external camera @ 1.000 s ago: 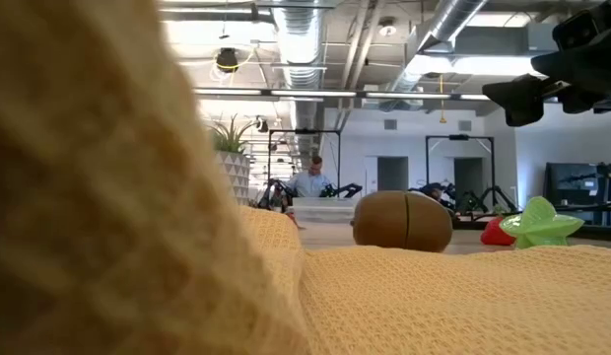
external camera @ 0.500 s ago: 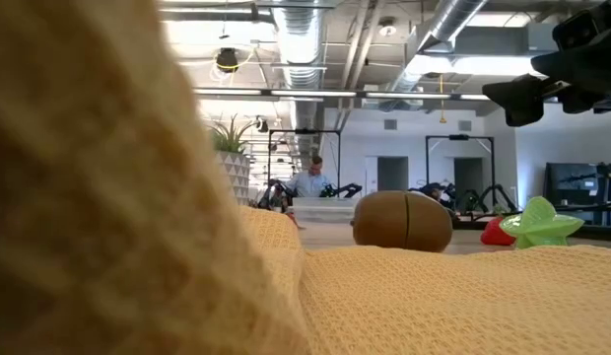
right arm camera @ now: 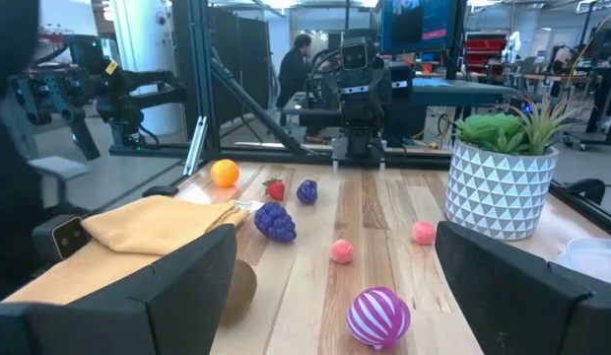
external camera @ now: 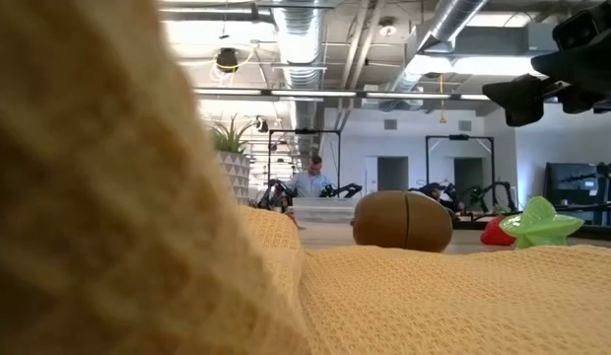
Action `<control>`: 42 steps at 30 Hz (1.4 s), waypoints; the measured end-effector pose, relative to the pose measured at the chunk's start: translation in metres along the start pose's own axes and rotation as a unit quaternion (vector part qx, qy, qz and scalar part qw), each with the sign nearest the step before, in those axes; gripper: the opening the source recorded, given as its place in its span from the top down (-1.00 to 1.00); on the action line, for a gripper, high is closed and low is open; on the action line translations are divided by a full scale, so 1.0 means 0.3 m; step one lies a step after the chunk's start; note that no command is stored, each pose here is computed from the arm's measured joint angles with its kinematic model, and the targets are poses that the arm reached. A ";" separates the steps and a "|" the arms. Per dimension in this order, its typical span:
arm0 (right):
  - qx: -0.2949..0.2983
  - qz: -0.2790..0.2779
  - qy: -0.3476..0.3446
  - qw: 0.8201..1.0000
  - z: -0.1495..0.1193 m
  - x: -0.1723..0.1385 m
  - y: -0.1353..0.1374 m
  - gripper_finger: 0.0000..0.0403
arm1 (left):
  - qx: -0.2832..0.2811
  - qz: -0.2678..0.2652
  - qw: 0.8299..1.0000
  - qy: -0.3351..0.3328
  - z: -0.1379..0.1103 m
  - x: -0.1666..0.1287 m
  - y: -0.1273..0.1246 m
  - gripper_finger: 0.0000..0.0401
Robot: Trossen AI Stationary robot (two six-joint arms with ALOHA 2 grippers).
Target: Pick and placing Produce into tupperware
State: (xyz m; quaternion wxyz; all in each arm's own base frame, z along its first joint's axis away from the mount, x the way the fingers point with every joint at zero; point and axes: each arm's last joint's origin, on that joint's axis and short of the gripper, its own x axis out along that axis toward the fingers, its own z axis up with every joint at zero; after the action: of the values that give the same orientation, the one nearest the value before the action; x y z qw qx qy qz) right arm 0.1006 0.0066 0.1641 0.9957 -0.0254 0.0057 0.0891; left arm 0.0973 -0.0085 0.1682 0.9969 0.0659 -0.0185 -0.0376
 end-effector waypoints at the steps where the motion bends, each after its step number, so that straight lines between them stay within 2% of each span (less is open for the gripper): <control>1: 0.000 0.000 0.000 1.000 0.000 0.000 0.000 -0.85 | -0.002 0.000 1.000 0.000 0.000 0.000 0.000 -0.16; 27: -0.002 0.000 0.000 1.000 0.000 0.000 0.000 -0.85 | 0.000 0.001 1.000 -0.006 0.004 0.000 0.000 -0.16; 30: 0.000 0.000 0.000 1.000 0.000 0.000 0.000 -0.85 | -0.015 0.006 0.999 -0.043 0.028 -0.001 0.004 -0.16; 35: -0.001 0.000 -0.003 1.000 0.002 0.000 0.000 -0.85 | -0.105 -0.003 0.993 -0.060 0.038 -0.002 0.004 -0.16; 38: -0.004 -0.001 -0.027 1.000 0.018 -0.001 -0.001 -0.85 | -0.112 0.001 0.992 -0.063 0.040 -0.003 0.005 -0.16; 40: 0.021 0.001 -0.042 0.999 0.027 -0.001 0.000 -0.85 | -0.114 0.001 0.991 -0.073 0.047 -0.003 0.006 -0.16; 42: 0.076 0.007 -0.049 0.996 0.032 -0.001 0.002 -0.85 | -0.114 0.001 0.990 -0.082 0.052 -0.004 0.007 -0.16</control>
State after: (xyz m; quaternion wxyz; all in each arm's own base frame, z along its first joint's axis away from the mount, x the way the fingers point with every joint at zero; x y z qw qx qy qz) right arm 0.1002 0.0076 0.1737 0.9932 0.0553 -0.0360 0.0961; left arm 0.0955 -0.0084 0.1839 0.9932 -0.0513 -0.0956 -0.0432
